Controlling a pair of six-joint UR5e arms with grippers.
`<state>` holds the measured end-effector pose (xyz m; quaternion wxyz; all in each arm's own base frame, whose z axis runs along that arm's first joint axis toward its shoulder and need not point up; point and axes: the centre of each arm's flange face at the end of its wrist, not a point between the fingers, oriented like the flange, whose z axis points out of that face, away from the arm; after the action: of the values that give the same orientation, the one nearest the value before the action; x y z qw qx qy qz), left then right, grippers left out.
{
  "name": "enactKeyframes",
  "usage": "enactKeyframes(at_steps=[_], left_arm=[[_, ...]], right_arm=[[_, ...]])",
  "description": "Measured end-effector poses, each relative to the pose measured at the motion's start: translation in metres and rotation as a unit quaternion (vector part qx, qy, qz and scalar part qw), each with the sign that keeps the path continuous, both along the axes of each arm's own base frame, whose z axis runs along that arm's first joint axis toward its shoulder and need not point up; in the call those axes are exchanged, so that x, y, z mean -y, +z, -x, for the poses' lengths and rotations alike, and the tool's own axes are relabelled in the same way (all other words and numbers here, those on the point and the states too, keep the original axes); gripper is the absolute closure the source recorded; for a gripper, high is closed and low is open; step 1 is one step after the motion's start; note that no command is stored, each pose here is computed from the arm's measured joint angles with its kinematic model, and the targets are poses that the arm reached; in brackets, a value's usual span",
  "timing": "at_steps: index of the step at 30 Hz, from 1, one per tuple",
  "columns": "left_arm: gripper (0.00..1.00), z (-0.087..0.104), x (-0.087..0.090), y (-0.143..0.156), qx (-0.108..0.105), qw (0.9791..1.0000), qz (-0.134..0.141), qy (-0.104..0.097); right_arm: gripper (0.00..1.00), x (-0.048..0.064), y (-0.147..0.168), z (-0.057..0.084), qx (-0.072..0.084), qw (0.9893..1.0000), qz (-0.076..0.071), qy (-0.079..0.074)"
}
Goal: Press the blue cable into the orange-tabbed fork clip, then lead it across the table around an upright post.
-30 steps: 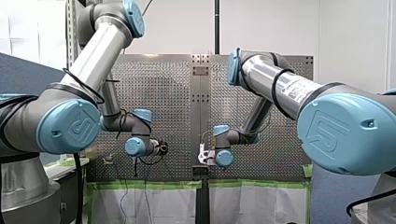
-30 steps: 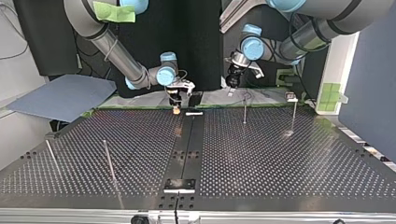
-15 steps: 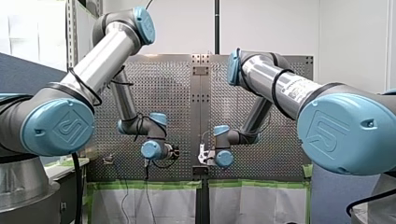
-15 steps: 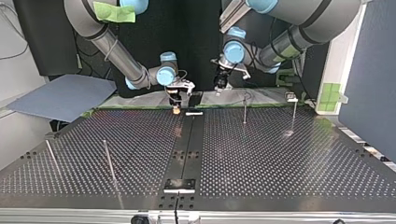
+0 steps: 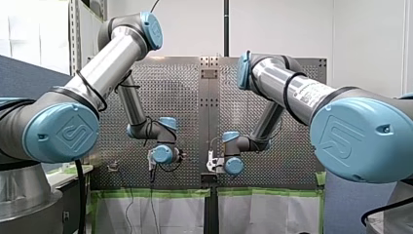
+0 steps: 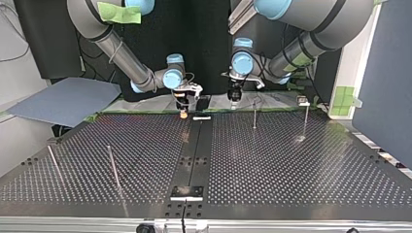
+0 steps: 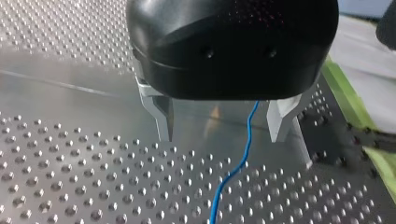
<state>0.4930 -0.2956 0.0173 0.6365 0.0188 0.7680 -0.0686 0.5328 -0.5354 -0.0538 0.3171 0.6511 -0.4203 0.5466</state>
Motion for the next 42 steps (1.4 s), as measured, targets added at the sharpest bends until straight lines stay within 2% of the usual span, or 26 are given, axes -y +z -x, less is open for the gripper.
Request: enactKeyframes(at_steps=[6,17,23,31,38,42], left_arm=[[0.0,-0.004,-0.01,0.001,0.0,0.9992,-0.03,0.028],[0.0,-0.015,-0.009,0.007,0.013,0.9966,-0.048,0.066],[0.0,-0.022,-0.006,-0.006,-0.003,0.9959,-0.055,0.072],[0.0,-0.034,-0.005,-0.021,-0.026,0.9948,-0.049,0.086],[0.0,-0.055,0.002,-0.009,-0.012,0.9951,-0.033,0.092],[0.0,-0.061,0.005,-0.004,-0.006,0.9952,-0.031,0.092]], right_arm=[[1.0,0.0,0.0,0.0,0.0,1.0,0.0,0.0],[1.0,-0.001,-0.001,0.0,0.0,1.0,0.0,0.0],[1.0,-0.001,-0.001,0.0,0.0,1.0,0.0,0.001],[1.0,-0.001,-0.001,-0.001,-0.001,1.0,0.0,0.002],[1.0,0.001,-0.001,0.002,-0.003,1.0,0.001,0.0],[1.0,0.001,-0.001,0.002,-0.003,1.0,0.001,0.0]])
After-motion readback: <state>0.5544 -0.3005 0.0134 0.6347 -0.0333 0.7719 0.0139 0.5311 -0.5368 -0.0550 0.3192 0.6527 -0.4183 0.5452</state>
